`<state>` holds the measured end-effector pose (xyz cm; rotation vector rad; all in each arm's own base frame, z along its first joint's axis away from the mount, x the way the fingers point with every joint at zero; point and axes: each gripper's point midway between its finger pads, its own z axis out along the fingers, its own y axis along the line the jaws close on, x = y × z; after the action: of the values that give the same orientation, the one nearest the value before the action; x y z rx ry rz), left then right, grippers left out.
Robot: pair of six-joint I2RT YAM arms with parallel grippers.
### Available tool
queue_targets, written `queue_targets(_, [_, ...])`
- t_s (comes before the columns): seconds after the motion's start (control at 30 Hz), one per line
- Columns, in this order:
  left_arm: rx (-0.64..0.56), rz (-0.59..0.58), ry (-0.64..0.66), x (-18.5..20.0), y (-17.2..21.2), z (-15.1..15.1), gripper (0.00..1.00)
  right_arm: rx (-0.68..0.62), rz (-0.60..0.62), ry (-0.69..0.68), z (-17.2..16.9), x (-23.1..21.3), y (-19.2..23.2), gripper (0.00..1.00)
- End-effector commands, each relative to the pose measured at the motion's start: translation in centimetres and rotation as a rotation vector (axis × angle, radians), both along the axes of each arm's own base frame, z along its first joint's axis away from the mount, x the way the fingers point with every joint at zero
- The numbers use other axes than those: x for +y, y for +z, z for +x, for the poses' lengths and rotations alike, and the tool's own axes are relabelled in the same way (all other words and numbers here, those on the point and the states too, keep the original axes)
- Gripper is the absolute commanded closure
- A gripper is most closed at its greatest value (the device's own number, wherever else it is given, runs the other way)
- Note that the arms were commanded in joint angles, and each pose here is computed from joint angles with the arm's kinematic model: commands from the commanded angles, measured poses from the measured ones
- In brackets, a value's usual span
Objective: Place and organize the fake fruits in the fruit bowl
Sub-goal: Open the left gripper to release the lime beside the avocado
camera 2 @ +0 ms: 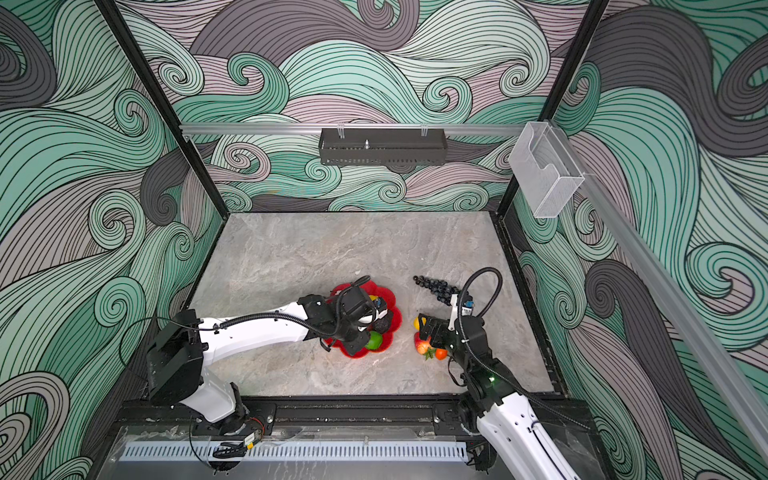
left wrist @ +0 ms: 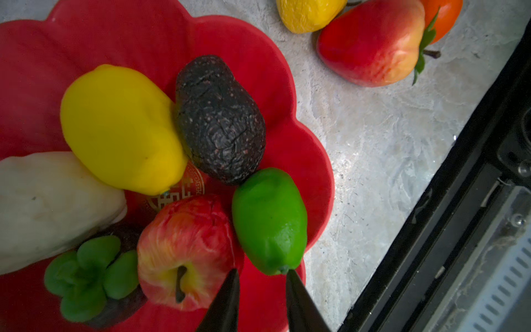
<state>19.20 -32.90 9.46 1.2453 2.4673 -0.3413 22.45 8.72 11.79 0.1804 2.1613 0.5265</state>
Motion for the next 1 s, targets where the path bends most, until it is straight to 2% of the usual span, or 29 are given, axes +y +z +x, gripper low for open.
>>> queue_targets(0.0, [-0.011, -0.008, -0.003, -0.8, 0.6, 0.5, 0.70, -0.012, 0.002, -0.007, 0.0, -0.2, 0.9, 0.03])
queue_targets(0.5, [-0.042, 0.007, -0.005, -1.8, 0.3, 1.7, 0.71, -0.014, 0.003, -0.002, 0.1, -0.1, 1.5, 0.03])
queue_targets(0.6, [-0.055, -0.025, 0.003, -1.8, 1.4, 1.7, 0.70, 0.015, -0.009, -0.003, -0.1, -0.2, 1.2, 0.03])
queue_targets(0.77, [-0.114, -0.141, 0.036, -1.1, 4.2, 1.4, 0.60, 0.087, -0.038, -0.009, -0.6, -0.5, 0.6, 0.01])
queue_targets(0.97, [-0.293, -0.236, 0.199, 3.4, 6.9, 2.4, 0.53, 0.215, -0.126, -0.061, -1.4, -1.9, -0.3, 0.01])
